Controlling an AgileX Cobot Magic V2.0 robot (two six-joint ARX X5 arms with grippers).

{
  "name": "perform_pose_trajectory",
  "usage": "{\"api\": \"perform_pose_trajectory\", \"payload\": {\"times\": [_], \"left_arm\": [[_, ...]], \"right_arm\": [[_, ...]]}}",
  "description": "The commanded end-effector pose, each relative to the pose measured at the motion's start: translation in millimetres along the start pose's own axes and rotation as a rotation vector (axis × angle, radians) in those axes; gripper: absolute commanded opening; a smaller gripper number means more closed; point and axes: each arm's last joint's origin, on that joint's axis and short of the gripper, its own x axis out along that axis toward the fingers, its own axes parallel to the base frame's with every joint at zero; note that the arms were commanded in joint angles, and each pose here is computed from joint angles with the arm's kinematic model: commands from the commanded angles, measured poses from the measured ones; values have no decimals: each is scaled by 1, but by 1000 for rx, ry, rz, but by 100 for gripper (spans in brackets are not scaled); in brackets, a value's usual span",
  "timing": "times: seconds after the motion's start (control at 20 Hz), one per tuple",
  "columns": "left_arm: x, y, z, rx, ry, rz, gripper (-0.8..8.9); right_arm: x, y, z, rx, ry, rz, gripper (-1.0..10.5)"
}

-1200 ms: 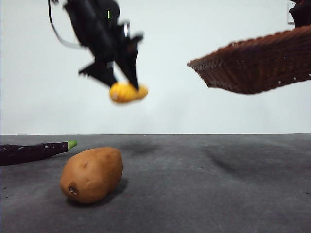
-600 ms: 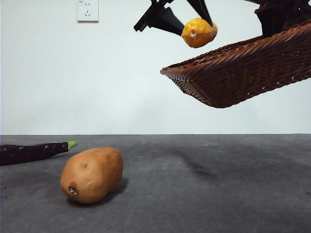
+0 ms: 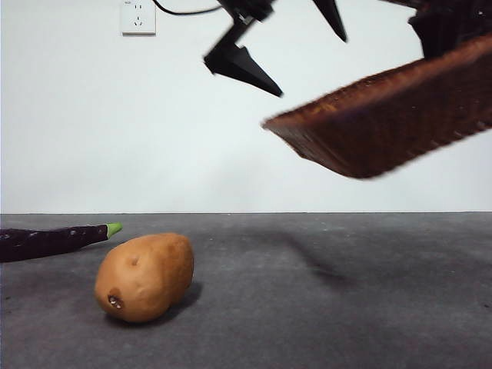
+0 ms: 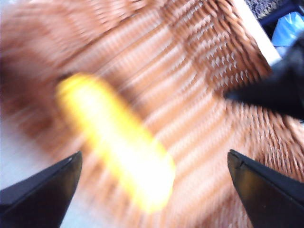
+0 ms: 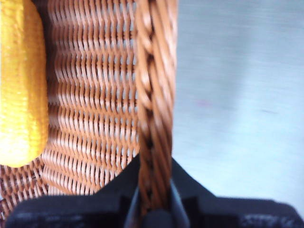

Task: Help me put the vegetables on the table into the basket

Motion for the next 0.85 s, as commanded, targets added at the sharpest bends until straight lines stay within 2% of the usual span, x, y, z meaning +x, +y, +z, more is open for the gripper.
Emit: {"api": "perform_pose_trajectory", "payload": {"times": [0.05,0.15,0.2,0.3,0.4,0.55,0.65,0.75,0.85], "left_arm": [[-34,-9,-9,105,13,25,565],[-62,-20,-22,172,49,79,564],[-72,-28,-29,218,65,71,563],[-88,-40,-41,236,110,90,562],[-97,-48,-54,254,161,153,562],[-92,-61,-82,306,218,148,562],[-79,-57,-107,287,246,194,562],[-61,-44,-132,198,258,283,562],[-42,-28,-155,108,277,314,562]], "right_arm": [[-2,-2,-1,-7,0,1,-8],[-2,-4,0,-2,-6,0,-8],[-1,-4,1,-4,-11,4,-8],[0,-4,2,-7,-8,3,-8],[0,-4,2,-9,-9,3,-8],[0,-4,2,-29,-9,3,-8],[0,-5,2,-31,-12,2,-8],[0,-6,3,-33,-16,2,-8],[1,-6,3,-47,-15,1,-8]]}}
